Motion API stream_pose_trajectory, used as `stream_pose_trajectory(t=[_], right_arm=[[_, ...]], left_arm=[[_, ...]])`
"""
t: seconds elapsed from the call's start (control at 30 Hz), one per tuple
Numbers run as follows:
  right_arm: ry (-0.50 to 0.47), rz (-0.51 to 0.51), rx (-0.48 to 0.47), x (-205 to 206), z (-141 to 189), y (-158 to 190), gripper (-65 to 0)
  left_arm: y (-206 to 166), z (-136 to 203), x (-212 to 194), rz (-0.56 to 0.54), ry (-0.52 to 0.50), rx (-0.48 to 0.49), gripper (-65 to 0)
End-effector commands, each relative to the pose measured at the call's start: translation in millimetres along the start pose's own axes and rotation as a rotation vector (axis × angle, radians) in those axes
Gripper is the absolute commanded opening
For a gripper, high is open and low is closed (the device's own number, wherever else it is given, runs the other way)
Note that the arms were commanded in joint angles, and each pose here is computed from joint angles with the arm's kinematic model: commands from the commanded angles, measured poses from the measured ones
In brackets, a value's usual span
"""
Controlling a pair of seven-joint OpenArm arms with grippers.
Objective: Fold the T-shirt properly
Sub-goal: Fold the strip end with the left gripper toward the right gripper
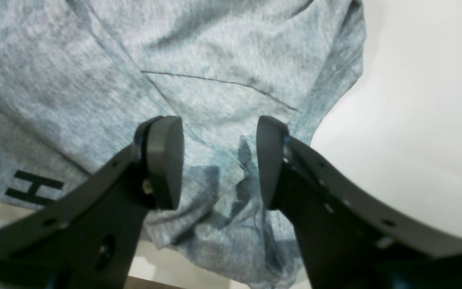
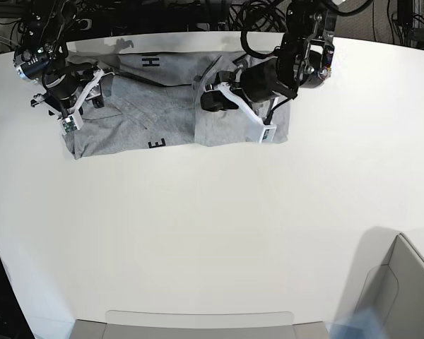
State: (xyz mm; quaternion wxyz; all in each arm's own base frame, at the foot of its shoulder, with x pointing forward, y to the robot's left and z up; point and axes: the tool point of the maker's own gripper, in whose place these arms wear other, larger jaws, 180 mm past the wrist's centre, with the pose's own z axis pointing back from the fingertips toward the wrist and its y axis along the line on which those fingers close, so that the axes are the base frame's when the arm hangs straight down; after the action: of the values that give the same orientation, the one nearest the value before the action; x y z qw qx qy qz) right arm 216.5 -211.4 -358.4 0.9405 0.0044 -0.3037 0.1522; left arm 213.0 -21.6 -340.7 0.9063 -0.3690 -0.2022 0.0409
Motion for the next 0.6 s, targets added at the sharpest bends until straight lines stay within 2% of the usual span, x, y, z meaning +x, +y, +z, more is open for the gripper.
stream_pose_trajectory(t=[0.0, 0.07, 0.1, 0.23, 0.43, 0.57], right_arm=[[-0.034, 0.011, -0.008, 9, 4, -4, -35.6], [-0.034, 0.011, -0.008, 9, 4, -4, -35.6], [-0.034, 0.011, -0.008, 9, 4, -4, -35.6], [-0.036, 0.008, -0.007, 9, 4, -3, -35.6], [-0.066, 0.014, -0.020, 21, 5, -8, -35.6], [-0.107, 0.011, -0.043, 35, 9, -15, -35.6]], left_arm=[[0, 6, 6, -0.009, -0.022, -0.003, -57.0], [13, 12, 10, -0.001, -0.036, 0.030, -64.0], [20, 13, 8, 0.009, -0.034, 0.047, -65.0], [37, 15, -2, 0.015, 0.007, 0.087, -65.0], [27, -8, -55, -0.054, 0.199, 0.060, -65.0], [17, -12, -68, -0.082, 0.236, 0.038, -65.0]])
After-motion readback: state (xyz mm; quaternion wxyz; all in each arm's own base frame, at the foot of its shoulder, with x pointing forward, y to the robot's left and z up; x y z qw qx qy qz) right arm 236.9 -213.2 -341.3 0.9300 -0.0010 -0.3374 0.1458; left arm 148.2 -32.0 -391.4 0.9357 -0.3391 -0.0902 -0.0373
